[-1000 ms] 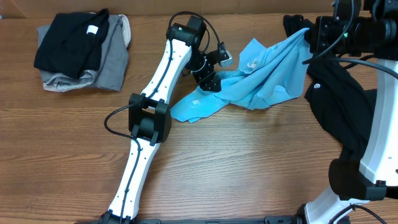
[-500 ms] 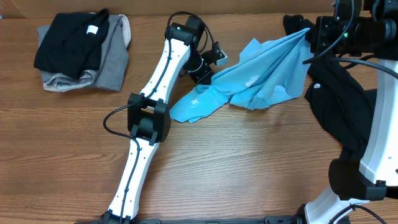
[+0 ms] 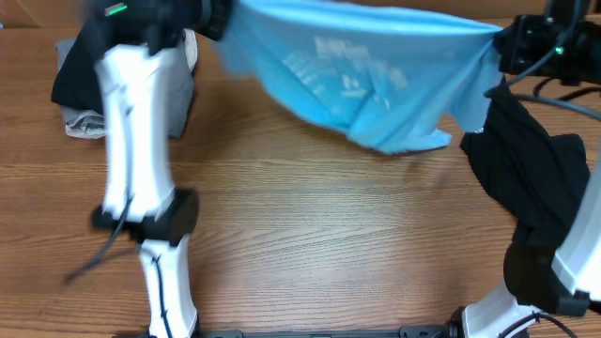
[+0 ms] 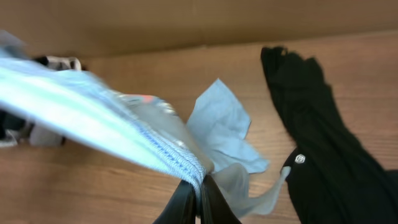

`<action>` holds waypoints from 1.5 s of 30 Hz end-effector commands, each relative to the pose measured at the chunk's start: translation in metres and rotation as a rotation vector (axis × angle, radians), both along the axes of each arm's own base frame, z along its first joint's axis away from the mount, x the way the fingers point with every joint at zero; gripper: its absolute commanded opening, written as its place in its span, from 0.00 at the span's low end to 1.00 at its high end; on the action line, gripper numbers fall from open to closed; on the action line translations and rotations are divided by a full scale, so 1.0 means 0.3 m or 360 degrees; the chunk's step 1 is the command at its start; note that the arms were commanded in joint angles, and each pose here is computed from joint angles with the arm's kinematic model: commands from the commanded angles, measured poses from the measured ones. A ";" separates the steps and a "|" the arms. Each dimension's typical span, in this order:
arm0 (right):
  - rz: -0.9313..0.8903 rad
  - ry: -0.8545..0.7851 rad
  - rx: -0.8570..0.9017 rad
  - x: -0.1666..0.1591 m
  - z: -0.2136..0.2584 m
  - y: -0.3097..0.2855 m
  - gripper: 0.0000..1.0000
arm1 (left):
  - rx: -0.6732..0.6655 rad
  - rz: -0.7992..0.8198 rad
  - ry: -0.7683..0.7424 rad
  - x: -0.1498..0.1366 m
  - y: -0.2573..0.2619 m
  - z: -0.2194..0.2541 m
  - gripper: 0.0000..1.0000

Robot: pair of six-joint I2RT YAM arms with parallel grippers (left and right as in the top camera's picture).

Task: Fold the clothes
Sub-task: 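Lift the shirt with both grippers and lay it flat on the table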

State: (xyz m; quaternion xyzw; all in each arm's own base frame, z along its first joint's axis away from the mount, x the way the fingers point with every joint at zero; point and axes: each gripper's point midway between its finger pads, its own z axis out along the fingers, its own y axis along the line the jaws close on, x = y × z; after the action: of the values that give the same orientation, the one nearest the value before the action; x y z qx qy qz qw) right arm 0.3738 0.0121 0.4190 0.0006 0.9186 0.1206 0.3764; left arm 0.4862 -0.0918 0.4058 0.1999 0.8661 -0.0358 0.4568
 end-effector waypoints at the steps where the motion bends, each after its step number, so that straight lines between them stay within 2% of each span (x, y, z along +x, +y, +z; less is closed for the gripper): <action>1: -0.0079 -0.0270 0.0001 -0.138 0.185 -0.021 0.04 | -0.0042 0.0068 -0.0232 -0.132 0.022 0.213 0.04; 8: -0.0191 -0.0591 -0.0059 -0.371 0.371 -0.054 0.04 | -0.0112 0.0160 -0.0688 -0.405 0.092 0.556 0.04; 16: -0.0481 -0.1035 -0.0221 -0.665 0.570 -0.104 0.04 | -0.0050 0.0581 -0.0953 -0.635 0.285 0.721 0.04; 19: -0.0481 -0.1097 -0.0230 -0.705 0.594 -0.093 0.04 | -0.0049 0.0637 -0.0999 -0.683 0.313 0.746 0.04; 23: -0.0481 -0.1065 -0.0227 -0.697 0.579 -0.095 0.04 | -0.0046 0.0670 -0.1020 -0.702 0.327 0.757 0.04; 26: -0.0478 -0.1007 -0.0227 -0.661 0.557 -0.106 0.04 | -0.0025 0.0687 -0.0983 -0.672 0.329 0.737 0.04; 30: -0.0463 -0.0877 -0.0231 -0.575 0.505 -0.128 0.04 | 0.0026 0.0693 -0.0864 -0.575 0.318 0.668 0.04; 38: -0.0364 -0.0437 -0.0164 -0.276 0.288 -0.181 0.04 | 0.0153 0.0676 -0.0440 -0.256 0.265 0.369 0.04; 45: -0.0324 0.0037 -0.0069 0.038 -0.037 -0.256 0.04 | 0.0281 0.0642 -0.0105 0.040 0.215 0.028 0.04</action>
State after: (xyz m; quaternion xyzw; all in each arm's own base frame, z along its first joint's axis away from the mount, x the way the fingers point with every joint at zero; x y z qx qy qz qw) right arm 0.3601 -0.0374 0.4399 0.0597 0.9040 0.0973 0.4120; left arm 0.4732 -0.0522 0.4418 0.1072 0.8605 0.0890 0.4901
